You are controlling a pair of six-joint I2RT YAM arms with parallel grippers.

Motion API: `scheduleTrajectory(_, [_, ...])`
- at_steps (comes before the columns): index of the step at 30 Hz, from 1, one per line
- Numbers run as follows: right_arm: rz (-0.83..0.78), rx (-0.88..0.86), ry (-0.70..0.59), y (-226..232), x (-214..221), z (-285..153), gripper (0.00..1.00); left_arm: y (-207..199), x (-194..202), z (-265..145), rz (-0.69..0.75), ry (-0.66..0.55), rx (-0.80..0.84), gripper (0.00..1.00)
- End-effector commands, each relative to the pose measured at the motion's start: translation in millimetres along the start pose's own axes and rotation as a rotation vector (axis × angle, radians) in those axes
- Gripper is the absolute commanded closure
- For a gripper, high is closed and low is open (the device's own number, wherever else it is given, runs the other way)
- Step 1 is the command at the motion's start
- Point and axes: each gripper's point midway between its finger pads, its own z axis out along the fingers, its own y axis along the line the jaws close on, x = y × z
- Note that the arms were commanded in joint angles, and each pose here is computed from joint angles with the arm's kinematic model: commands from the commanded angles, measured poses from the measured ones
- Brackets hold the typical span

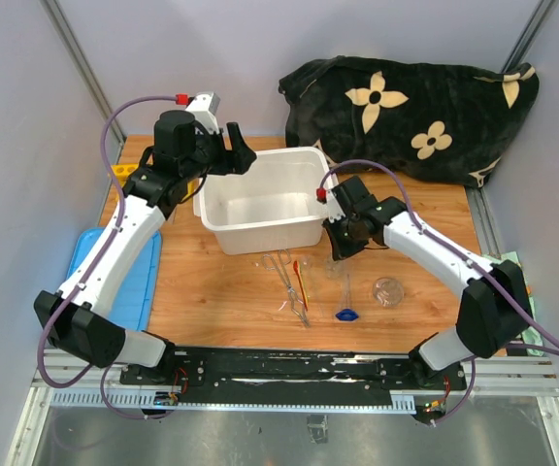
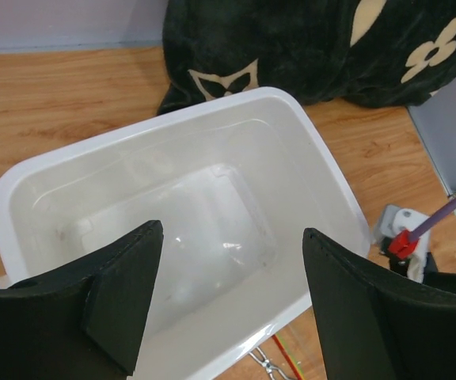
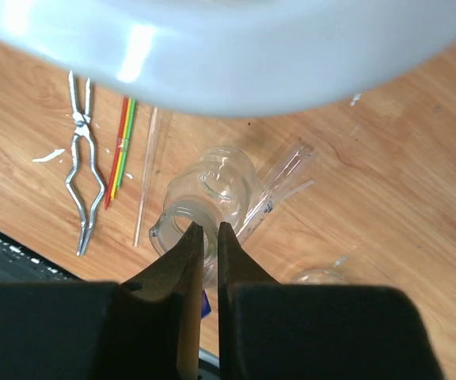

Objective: Organize the chemistry lab equipment
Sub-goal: Pick up the collection bottle at the center of the board, then place the collection bottle in the storage box.

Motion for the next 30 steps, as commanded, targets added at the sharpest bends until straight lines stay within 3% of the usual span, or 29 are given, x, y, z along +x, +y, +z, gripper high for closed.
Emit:
scheduleTrajectory(1, [-0.045, 0.008, -0.075, 8.6, -26.4, -54.3, 0.99, 7.8, -2.5, 3.8, -0.023, -0.005, -0.051, 0.24])
scheduleTrajectory(9, [-0.079, -0.029, -0.249, 26.7, -73.6, -141.4, 0.99, 18.4, -9.7, 9.7, -0.063, -0.034, -0.12, 0.24])
scheduleTrajectory(15, [-0.103, -0.048, -0.398, 36.5, -121.2, -177.1, 1.0, 37.0, -17.6, 9.3, -0.102, -0.077, -0.234, 0.24])
scheduleTrajectory(21, [-0.127, -0.102, -0.509, 49.7, -178.1, -177.6, 0.99, 42.3, -32.0, 0.7, -0.104, -0.138, -0.273, 0.24])
scheduleTrajectory(30, [-0.13, -0.134, -0.505, 61.2, -249.7, -119.3, 1.0, 49.4, -37.3, -12.5, -0.082, -0.144, -0.321, 0.24])
